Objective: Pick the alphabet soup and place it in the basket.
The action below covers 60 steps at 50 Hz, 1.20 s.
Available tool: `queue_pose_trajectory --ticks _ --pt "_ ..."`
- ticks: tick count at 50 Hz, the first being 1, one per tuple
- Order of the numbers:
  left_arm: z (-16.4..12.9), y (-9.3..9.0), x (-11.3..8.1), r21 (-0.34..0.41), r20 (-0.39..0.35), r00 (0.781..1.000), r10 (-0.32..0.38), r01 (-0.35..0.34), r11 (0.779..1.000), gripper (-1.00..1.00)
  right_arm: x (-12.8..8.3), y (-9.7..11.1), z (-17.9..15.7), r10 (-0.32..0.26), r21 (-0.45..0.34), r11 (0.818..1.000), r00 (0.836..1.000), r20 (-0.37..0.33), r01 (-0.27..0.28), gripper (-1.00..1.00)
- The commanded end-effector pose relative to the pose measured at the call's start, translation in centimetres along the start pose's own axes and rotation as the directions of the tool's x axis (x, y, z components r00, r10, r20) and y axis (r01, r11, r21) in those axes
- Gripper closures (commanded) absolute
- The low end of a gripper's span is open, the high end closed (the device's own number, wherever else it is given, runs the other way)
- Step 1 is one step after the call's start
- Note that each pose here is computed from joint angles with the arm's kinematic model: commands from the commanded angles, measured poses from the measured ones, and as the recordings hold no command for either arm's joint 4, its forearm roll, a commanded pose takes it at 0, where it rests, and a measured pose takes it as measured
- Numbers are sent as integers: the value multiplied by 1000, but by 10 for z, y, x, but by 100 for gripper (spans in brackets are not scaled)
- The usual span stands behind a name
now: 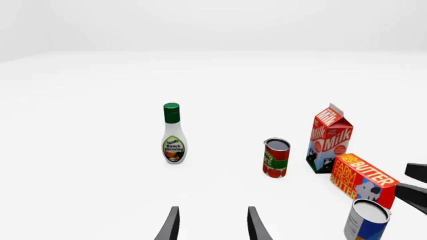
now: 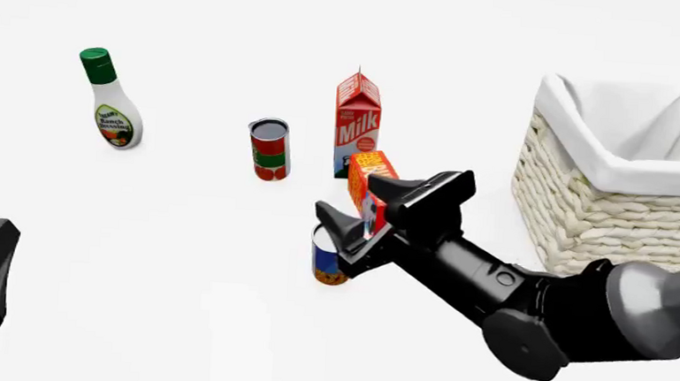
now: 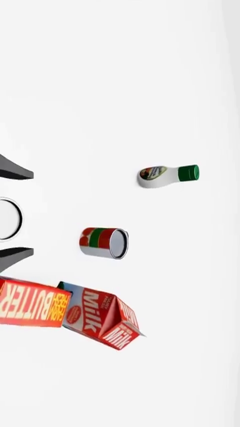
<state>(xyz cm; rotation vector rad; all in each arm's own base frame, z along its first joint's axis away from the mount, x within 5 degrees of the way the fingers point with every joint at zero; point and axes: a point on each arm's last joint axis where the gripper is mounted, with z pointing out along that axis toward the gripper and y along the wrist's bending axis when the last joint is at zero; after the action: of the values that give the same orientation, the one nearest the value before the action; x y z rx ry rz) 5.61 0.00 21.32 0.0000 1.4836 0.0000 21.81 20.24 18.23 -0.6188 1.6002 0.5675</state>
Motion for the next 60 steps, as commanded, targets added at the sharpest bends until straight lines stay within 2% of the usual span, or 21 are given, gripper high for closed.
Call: queue_pose_trajectory --ticks 1,29,60 --pt "0 0 0 0 0 1000 0 0 1000 -100 11 0 11 11 1 1000 1000 -22 -11 -100" --pt "0 0 0 0 0 1000 0 0 1000 -100 38 -5 28 28 17 999 998 -60 -27 -100" --pt "0 0 0 0 0 1000 0 0 1000 -100 57 -7 42 39 23 999 995 -96 -37 -100"
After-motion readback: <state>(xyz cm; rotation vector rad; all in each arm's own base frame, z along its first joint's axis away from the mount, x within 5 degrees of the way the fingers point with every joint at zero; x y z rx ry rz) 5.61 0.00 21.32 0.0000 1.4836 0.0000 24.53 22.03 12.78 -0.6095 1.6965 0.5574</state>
